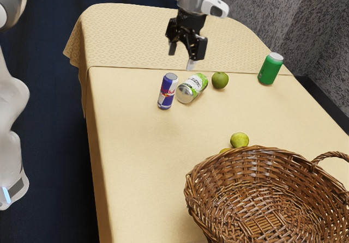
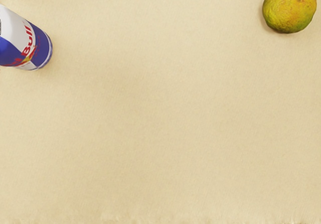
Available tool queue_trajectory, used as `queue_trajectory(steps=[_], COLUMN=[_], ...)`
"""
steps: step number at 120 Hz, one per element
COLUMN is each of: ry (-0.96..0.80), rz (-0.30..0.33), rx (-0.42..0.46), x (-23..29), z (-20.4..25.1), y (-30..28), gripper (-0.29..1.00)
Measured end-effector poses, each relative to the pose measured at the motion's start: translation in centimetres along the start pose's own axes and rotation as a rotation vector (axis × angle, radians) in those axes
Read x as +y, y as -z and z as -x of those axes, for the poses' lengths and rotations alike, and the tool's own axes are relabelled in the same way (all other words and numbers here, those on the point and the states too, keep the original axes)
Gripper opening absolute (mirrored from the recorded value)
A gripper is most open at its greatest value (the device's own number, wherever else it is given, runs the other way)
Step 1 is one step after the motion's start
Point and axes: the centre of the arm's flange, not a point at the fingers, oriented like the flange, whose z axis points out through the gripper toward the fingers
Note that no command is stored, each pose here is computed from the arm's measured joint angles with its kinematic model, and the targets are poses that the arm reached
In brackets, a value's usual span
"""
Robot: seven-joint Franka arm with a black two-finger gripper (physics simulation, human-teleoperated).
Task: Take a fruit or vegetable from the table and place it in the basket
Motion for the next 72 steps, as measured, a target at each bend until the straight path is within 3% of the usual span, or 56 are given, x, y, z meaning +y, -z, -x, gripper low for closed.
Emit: queue_trajectory(steps=[41,57,72], ry=[0.292,0.565,0.875], rz=[-0.004,0.024,0.023], rx=[-0.079,-0.078,-0.011], x=[2.0,3.8,5.5], z=[0.0,-0.6,-6.9], y=[-1.9,-1.4,-1.4], gripper=[0.7,0.7,0.7])
